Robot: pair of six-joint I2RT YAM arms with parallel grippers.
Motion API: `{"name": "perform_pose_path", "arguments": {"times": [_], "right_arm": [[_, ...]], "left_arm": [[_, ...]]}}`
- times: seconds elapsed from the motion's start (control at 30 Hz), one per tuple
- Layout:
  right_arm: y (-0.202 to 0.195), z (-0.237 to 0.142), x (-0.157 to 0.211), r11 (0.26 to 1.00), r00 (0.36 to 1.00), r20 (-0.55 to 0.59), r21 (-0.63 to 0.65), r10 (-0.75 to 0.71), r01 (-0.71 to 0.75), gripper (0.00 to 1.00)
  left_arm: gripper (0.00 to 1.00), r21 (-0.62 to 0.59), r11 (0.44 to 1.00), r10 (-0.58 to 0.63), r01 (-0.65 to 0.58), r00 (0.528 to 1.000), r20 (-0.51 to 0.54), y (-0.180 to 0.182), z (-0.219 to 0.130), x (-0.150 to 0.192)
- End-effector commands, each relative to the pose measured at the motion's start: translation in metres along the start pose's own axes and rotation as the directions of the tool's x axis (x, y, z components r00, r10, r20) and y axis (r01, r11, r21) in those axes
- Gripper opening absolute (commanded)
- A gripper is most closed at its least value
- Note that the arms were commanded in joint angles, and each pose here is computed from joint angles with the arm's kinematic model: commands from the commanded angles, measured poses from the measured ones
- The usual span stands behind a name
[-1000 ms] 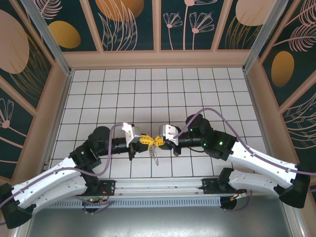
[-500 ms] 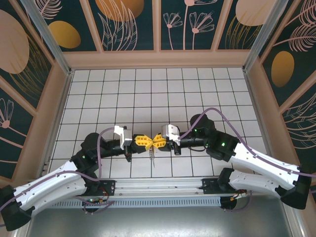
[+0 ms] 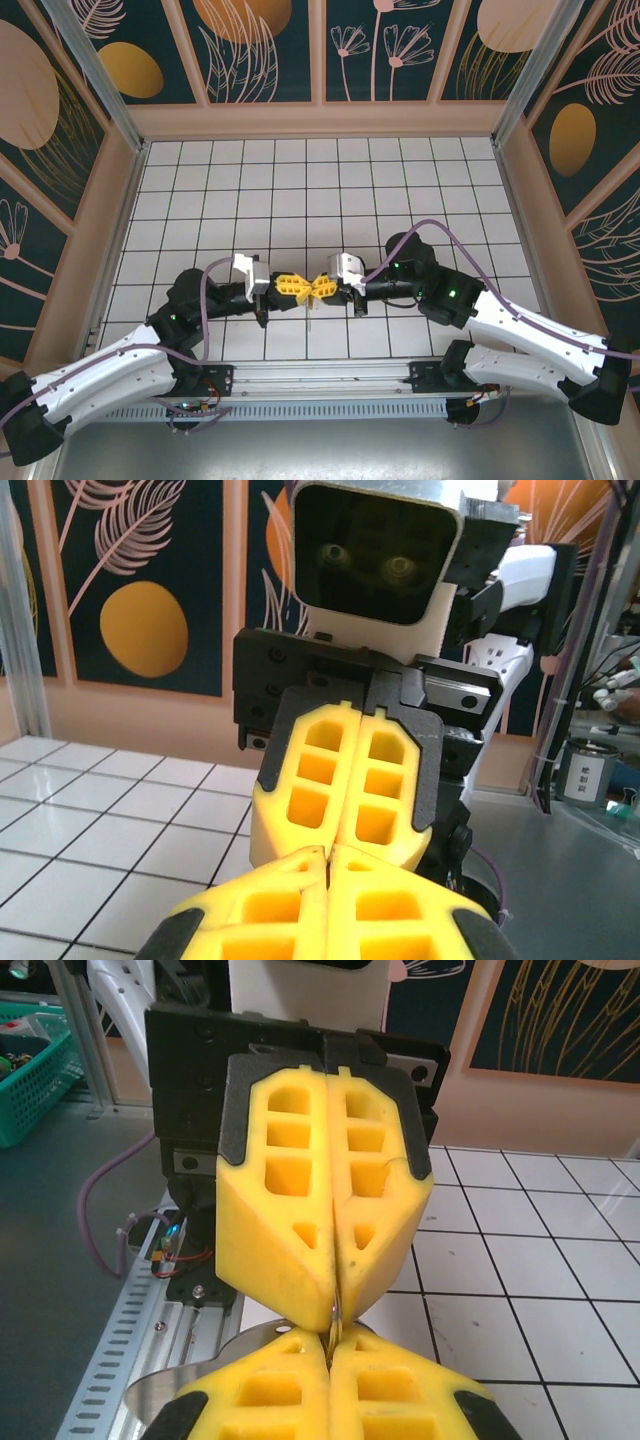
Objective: Put the keys on the keyring
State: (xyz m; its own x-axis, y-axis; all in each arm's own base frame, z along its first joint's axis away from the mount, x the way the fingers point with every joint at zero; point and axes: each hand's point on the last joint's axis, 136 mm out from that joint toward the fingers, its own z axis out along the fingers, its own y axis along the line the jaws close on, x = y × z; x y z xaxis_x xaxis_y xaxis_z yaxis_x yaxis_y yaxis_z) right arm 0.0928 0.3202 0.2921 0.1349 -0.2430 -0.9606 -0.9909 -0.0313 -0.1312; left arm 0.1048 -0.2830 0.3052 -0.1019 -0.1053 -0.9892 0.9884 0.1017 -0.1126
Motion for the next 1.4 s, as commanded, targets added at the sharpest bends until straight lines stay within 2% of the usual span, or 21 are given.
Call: {"name": "perform_pose_path", "arguments": {"times": [0.0,0.1,0.33,0.53,0.6,0.7,0.77,0.87,0.97,1.03,1.13,1.23,1.37], "right_arm": [[-0.013,-0.006,-0.009,0.997,1.000,0.008,0.080,-0.025,0.024,0.00],[-0.014,-0.008,-0.012,0.996,0.999,0.004,0.086,-0.033,0.033,0.00],[-0.012,-0.004,-0.017,0.997,0.999,-0.016,0.059,-0.050,0.051,0.00],[-0.009,-0.002,-0.016,0.998,0.998,-0.029,0.038,-0.054,0.055,0.00],[-0.008,0.000,-0.013,0.998,0.998,-0.044,0.031,-0.048,0.049,0.00],[-0.005,0.003,-0.010,0.998,0.997,-0.066,0.020,-0.050,0.052,0.00],[-0.003,0.005,-0.008,0.998,0.996,-0.074,0.012,-0.053,0.054,0.00],[-0.004,0.006,-0.003,0.998,0.994,-0.099,0.026,-0.048,0.051,0.00],[-0.004,0.005,-0.002,0.998,0.994,-0.097,0.041,-0.047,0.051,0.00],[0.003,0.003,-0.007,0.998,0.997,-0.058,0.027,-0.058,0.059,0.12],[0.011,-0.002,-0.017,0.998,0.998,0.013,0.002,-0.067,0.067,0.21],[0.015,-0.004,-0.021,0.997,0.996,0.041,-0.009,-0.073,0.073,0.21],[0.014,-0.004,-0.023,0.997,0.996,0.046,-0.008,-0.073,0.074,0.17]], "left_arm": [[0.11,-0.036,0.999,-0.003,0.000,0.995,-0.095,0.002,-0.001,0.000],[0.17,-0.066,0.998,-0.015,0.005,0.988,-0.152,0.006,-0.003,0.005],[0.18,-0.095,0.995,-0.056,0.035,0.970,-0.235,0.012,-0.001,0.024],[0.19,-0.097,0.995,-0.060,0.037,0.968,-0.242,0.013,-0.002,0.028],[0.16,-0.092,0.995,-0.059,0.038,0.968,-0.243,0.013,-0.001,0.027],[0.00,-0.101,0.994,-0.057,0.033,0.967,-0.248,0.015,0.000,0.027],[0.00,-0.104,0.994,-0.053,0.028,0.968,-0.246,0.016,0.000,0.027],[0.00,-0.081,0.996,-0.045,0.028,0.975,-0.219,0.011,0.001,0.021],[0.00,-0.021,0.999,-0.029,0.026,0.991,-0.133,-0.001,0.000,0.005],[0.00,0.026,1.000,-0.011,0.012,0.999,-0.036,-0.012,-0.005,-0.010],[0.00,0.084,0.996,0.013,-0.020,0.996,0.084,-0.025,-0.012,-0.029],[0.00,0.113,0.993,0.027,-0.044,0.989,0.145,-0.031,-0.015,-0.038],[0.00,0.154,0.987,0.018,-0.042,0.987,0.157,-0.035,-0.011,-0.037]]}}
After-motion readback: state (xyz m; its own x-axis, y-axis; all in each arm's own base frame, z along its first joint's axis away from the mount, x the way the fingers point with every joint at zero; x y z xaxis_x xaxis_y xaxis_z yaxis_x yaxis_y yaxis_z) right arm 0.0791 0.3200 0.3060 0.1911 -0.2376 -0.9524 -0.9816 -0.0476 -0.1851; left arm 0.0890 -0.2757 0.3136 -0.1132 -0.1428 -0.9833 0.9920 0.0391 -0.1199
